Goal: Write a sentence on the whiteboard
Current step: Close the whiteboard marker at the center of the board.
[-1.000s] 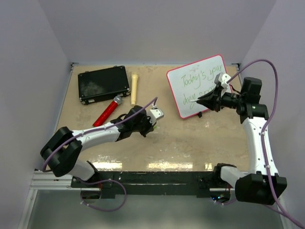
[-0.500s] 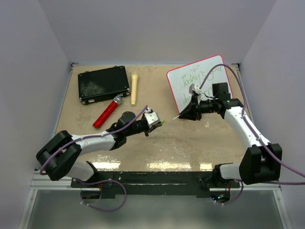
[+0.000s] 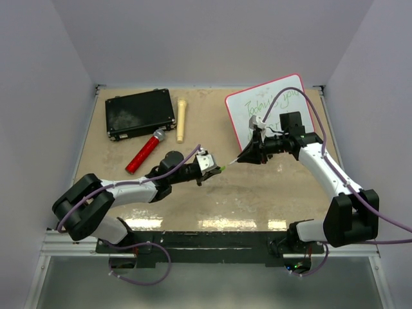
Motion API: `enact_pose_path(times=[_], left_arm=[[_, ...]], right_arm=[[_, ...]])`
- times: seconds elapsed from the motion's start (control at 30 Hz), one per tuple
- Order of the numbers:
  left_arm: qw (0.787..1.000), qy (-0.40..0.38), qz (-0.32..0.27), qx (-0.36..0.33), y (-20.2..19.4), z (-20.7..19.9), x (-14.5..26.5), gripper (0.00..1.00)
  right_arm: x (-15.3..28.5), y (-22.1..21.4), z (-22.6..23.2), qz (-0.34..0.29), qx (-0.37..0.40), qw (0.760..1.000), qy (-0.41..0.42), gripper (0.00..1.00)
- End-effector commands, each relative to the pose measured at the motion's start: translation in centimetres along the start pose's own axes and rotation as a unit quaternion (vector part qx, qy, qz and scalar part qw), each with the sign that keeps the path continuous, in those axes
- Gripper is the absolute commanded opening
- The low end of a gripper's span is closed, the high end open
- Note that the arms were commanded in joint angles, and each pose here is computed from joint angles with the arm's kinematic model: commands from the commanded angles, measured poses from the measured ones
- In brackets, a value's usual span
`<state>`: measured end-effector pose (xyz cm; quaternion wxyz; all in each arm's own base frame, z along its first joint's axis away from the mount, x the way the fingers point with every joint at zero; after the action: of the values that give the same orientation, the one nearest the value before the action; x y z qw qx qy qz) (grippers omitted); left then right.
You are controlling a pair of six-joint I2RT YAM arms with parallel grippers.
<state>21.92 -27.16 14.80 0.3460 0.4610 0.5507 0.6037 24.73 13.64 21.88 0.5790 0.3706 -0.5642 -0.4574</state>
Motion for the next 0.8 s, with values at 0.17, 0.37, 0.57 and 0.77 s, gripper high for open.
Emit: enact_pose_path(times=[0.17,0.37,0.57,0.77], left_arm=[[0.999,-0.028,-0.038,-0.026,2.0,-0.3,-0.9,0.00],[0.999,-0.031,-0.036,-0.023,2.0,-0.3,-1.0,0.00],[0.999,-0.028,-0.034,-0.021,2.0,-0.3,-1.0,0.00],[0.999,-0.023,-0.032,-0.017,2.0,-0.2,-0.9,0.00]], right_arm=[[-0.7,0.8,-0.3,-0.004,0.018,1.000,0.002,0.00],[-1.1,0.6,-0.3,0.000,0.017,1.000,0.003,0.00],[-1.2,0.3,-0.4,0.007,0.015,1.000,-0.001,0.00],[-1.5,0.2,-0.3,0.012,0.012,1.000,-0.001,0.00]])
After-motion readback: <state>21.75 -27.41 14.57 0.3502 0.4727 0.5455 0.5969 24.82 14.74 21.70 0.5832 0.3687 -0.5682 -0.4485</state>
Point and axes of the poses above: each gripper's point midway between its finger pads, its own x axis back along the fingers, its own z axis along the line the jaws close on, y = z × x, the point moved 7 cm from there along x, back along the fingers, and after that the axes turned 9 degrees about x, right-handed, at the moved point
